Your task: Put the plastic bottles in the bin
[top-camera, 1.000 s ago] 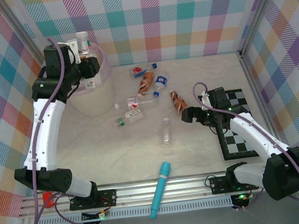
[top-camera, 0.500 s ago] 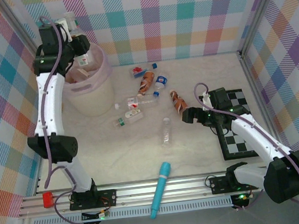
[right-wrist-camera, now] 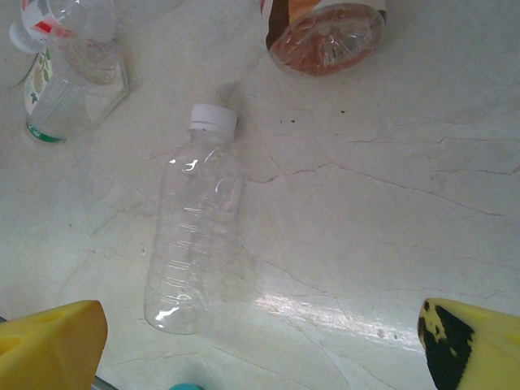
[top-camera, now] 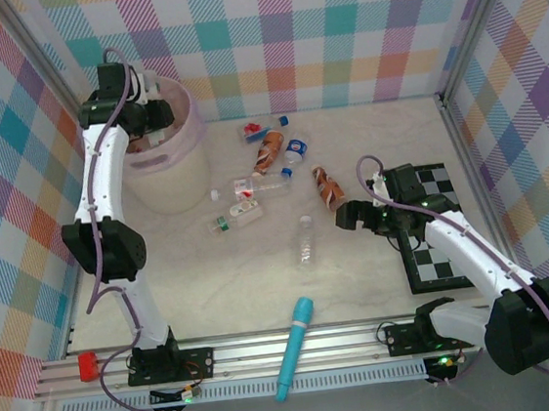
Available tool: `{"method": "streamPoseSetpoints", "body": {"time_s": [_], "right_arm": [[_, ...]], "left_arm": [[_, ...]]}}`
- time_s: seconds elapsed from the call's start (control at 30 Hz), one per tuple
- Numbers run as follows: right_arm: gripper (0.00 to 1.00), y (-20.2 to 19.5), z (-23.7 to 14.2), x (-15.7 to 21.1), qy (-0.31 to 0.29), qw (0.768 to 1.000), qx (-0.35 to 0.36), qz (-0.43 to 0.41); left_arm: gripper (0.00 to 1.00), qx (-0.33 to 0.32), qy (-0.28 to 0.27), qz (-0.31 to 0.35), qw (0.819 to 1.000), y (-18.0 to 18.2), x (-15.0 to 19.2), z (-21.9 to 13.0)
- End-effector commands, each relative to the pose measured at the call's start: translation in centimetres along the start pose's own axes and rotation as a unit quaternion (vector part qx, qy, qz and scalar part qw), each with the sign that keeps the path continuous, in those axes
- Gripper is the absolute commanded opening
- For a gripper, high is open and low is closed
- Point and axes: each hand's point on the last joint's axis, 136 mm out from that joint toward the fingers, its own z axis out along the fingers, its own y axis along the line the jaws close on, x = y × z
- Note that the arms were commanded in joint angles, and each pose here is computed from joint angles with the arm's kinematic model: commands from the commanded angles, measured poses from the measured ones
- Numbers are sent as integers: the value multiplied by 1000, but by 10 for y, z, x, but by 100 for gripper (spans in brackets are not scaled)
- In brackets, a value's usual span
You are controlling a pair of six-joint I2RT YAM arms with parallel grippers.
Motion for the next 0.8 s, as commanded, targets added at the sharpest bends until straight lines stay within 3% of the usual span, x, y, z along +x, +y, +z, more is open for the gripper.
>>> {"method": "streamPoseSetpoints", "body": {"time_s": [0.0, 0.13, 0.4, 0.77], "right_arm": [[98, -2, 2, 3, 5, 1000, -1, 1], [98, -2, 0, 3, 3, 1000, 0, 0], [98, -3, -1, 4, 3, 1000, 1, 2], [98, 0, 1, 2, 3, 1000, -6, 4]], "left_arm": [[43, 12, 30, -11, 999, 10, 19, 7], [52, 20, 55, -16, 998, 10, 33, 20], [86, 24, 48, -8, 999, 8, 31, 12], [96, 28, -19, 17, 999, -5, -2, -53]]}}
